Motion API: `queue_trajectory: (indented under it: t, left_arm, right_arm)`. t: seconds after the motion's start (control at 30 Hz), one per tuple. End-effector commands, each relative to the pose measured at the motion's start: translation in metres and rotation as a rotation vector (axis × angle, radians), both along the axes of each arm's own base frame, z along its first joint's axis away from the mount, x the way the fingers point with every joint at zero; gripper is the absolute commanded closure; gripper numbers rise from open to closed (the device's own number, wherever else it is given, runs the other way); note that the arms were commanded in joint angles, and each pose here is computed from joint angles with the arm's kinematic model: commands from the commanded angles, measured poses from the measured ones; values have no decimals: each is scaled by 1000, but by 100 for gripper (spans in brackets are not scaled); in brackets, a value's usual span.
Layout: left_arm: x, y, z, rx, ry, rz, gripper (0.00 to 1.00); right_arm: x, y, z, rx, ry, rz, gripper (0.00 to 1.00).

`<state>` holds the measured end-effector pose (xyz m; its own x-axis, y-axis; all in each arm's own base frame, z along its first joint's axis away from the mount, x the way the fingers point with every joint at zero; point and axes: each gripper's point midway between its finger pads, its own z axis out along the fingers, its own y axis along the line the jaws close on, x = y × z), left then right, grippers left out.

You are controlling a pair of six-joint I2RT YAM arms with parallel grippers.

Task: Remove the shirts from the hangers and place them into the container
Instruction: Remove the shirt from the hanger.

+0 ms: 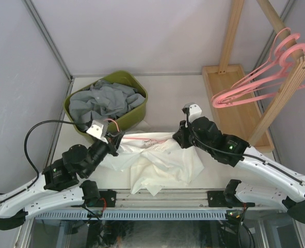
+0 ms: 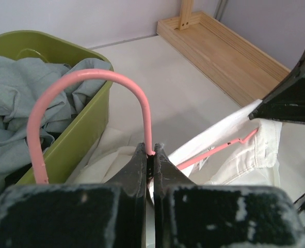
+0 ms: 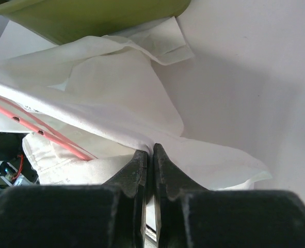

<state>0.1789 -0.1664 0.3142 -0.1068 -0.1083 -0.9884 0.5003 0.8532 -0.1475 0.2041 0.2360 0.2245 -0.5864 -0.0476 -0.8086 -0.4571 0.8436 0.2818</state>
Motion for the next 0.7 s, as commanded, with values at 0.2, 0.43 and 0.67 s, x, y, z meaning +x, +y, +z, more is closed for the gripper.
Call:
queue_trajectory:
  t: [0.2,0.43,0.67]
  left_arm:
    - [22,62,39,-244,-19,366,100]
    - [20,57,46,-304,-27,327,100]
    - [19,62,43,-316,-25,340,100]
  right_arm:
    - [-39,3,24,158,-26,218,100]
    - [-25,-38,-34,-93,76,18,100]
    - [-27,-28,-26,-52,41,87,100]
